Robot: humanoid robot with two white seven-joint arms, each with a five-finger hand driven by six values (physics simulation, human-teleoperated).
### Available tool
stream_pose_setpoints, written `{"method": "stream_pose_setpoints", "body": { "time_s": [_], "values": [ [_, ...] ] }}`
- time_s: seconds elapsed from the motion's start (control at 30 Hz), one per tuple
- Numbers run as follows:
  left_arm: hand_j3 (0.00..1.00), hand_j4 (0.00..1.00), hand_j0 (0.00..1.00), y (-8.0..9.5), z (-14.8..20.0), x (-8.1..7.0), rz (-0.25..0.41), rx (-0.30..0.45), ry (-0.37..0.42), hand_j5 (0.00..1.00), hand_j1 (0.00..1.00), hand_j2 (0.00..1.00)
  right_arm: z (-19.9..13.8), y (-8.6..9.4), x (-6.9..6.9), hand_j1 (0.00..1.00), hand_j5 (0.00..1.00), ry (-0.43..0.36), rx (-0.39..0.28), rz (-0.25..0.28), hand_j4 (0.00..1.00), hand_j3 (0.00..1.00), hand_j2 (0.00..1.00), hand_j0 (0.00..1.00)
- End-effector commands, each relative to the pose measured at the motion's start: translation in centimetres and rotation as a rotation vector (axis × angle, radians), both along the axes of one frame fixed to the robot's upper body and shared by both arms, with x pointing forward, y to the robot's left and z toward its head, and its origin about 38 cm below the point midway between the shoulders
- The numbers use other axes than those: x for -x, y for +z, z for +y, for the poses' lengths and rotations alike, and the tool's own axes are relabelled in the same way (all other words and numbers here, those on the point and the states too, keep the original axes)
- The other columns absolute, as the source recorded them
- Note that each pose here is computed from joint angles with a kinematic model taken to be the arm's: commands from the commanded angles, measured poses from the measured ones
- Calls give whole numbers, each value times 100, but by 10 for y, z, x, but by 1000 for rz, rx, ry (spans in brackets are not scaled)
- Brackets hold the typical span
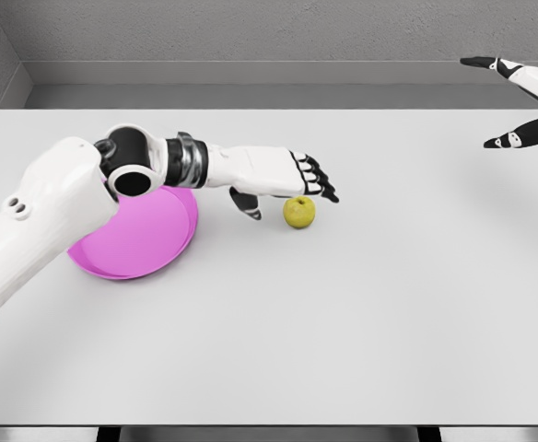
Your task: Put the apple on the plate with both arms
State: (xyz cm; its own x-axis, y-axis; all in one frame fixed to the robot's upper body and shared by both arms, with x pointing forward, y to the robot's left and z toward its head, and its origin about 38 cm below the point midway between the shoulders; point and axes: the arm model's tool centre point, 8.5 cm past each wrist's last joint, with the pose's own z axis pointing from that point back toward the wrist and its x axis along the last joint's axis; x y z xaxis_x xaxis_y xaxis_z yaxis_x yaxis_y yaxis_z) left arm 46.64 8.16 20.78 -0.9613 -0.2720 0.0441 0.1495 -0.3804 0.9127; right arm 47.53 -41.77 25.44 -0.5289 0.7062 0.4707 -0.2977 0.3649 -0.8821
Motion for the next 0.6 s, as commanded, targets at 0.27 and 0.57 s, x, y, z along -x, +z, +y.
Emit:
{"method": "stream_pose_setpoints", "body": {
  "time_s": [0.27,0.57],
  "values": [
    [100,100,100,-27,-18,-17,26,-69,48,100,100,100,-1,-2,0,100,100,-6,16,7,100,100,100,100],
    [96,96,96,-33,-26,-18,14,-104,43,96,96,96,-1,-10,2,100,100,-5,23,28,100,100,100,100]
  ]
}}
